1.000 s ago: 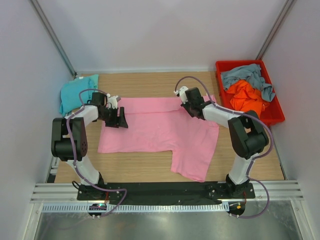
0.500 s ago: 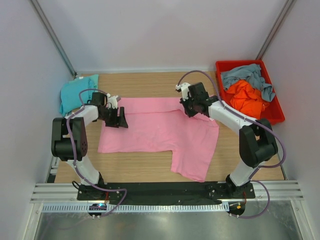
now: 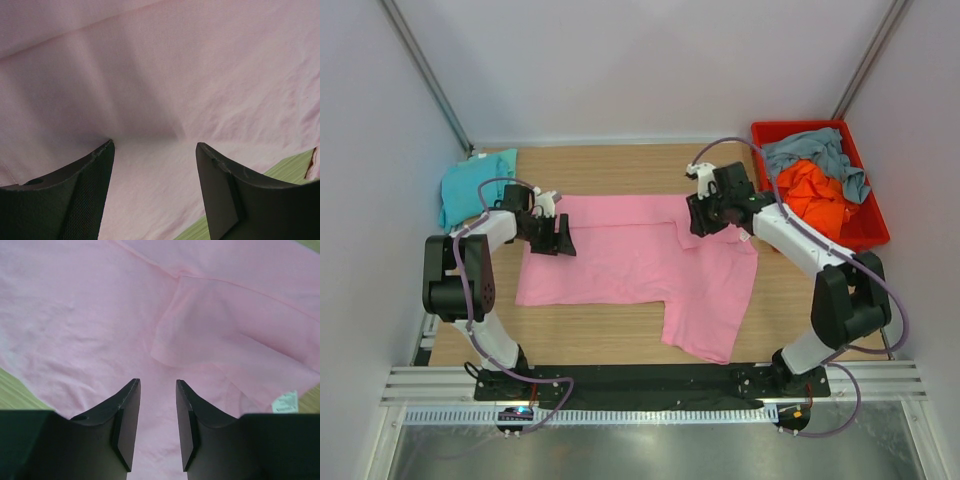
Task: Fold and stack the t-shirts
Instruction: Fold the tshirt
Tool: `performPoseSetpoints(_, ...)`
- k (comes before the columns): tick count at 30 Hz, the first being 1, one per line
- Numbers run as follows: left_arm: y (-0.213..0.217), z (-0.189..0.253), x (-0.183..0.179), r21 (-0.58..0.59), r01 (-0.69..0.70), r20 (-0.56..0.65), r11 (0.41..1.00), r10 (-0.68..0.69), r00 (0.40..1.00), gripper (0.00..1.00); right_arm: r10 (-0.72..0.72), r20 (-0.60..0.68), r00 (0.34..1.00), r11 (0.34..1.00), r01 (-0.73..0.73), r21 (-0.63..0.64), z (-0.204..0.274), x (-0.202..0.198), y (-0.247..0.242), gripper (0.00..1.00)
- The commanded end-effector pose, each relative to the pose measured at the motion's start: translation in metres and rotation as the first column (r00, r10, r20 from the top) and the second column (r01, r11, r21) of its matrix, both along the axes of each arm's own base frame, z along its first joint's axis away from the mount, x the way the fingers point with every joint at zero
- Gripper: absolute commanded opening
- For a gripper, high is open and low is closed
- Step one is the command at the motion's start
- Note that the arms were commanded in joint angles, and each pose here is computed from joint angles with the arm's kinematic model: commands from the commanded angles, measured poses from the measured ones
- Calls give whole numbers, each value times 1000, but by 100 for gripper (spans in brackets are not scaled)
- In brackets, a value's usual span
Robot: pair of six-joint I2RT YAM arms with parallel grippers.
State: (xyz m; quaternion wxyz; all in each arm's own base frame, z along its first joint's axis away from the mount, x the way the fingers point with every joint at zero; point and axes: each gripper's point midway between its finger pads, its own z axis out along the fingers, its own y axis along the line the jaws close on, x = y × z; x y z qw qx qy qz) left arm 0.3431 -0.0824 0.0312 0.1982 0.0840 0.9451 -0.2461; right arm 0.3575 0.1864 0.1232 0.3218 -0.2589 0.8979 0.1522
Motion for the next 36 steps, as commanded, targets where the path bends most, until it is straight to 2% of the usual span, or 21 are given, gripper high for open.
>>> performPoseSetpoints(1, 5, -10, 1, 33, 5, -10, 999, -5, 1000, 68, -133, 67, 989, 990, 130, 53, 21, 19, -34, 41)
performPoseSetpoints(3, 6, -12, 1, 33, 2, -14, 999, -2, 1000, 68, -174, 22, 984, 984, 173, 39, 8, 23, -58, 38)
performPoseSetpoints(9, 6, -14, 0, 38, 4, -18, 999, -3, 1000, 68, -240, -95, 966, 968, 246, 51, -37, 32, -87, 34)
performPoseSetpoints(14, 7, -12, 0, 41, 4, -15, 999, -3, 1000, 68, -322, -242, 915, 935, 347, 72, -69, 34, -106, 32)
performPoseSetpoints(36, 5, -15, -1, 30, 5, -28, 1000, -5, 1000, 68, -355, -189, 916, 932, 363, 5, -73, 33, -127, 31)
